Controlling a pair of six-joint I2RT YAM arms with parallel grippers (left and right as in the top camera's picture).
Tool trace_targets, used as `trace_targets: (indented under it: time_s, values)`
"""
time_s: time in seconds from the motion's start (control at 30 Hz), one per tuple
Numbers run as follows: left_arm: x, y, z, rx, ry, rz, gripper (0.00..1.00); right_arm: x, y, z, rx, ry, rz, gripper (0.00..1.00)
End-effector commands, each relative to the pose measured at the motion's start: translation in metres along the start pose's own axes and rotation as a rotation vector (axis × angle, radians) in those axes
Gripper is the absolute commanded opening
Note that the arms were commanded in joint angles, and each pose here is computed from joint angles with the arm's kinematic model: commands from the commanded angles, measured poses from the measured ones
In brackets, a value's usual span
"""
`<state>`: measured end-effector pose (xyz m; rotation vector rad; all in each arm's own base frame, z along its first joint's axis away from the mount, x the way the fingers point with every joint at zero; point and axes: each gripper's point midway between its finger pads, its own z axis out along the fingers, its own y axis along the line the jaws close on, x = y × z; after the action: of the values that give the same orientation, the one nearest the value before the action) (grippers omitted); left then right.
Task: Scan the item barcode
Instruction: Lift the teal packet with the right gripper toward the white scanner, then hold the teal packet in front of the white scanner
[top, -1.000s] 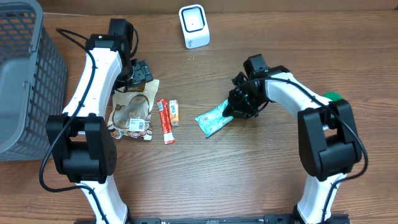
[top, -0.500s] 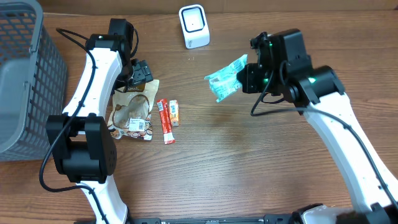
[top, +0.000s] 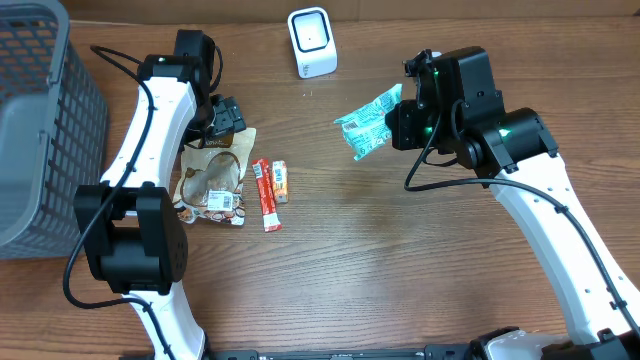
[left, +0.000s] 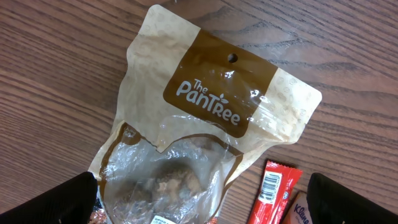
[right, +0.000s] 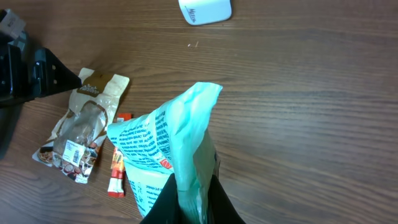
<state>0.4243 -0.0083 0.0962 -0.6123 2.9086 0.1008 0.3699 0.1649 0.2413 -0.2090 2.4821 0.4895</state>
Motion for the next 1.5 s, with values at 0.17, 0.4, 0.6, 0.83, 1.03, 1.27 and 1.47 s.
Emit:
trace_targets:
  time_s: [0.17,0.4,0.6,0.83,1.03,1.27,1.47]
  values:
    - [-0.006,-0.001,-0.002,-0.004,-0.019,-0.001,1.0,-0.054,0.009,-0.043,0.054,-0.166,-0.072,0.03]
    - [-0.006,-0.001,-0.002,-0.005,-0.018,-0.001,0.99,-0.097,0.023,-0.074,0.094,-0.245,-0.132,0.03]
    - [-0.006,-0.001,-0.002,-0.004,-0.018,-0.001,1.0,-0.117,0.018,-0.047,0.215,-0.272,-0.285,0.03]
    - [-0.006,-0.001,-0.002,-0.005,-0.019,-0.001,1.0,-0.15,0.033,0.013,0.298,-0.354,-0.448,0.04]
    - [-0.006,-0.001,-0.002,-0.004,-0.018,-0.001,1.0,-0.171,0.042,0.068,0.402,-0.422,-0.597,0.04]
    - [-0.006,-0.001,-0.002,-0.004,-0.018,-0.001,1.0,-0.183,0.038,0.131,0.593,-0.465,-0.793,0.04]
    - [-0.006,-0.001,-0.002,-0.004,-0.019,-0.001,1.0,-0.191,0.03,0.171,0.662,-0.563,-0.783,0.04]
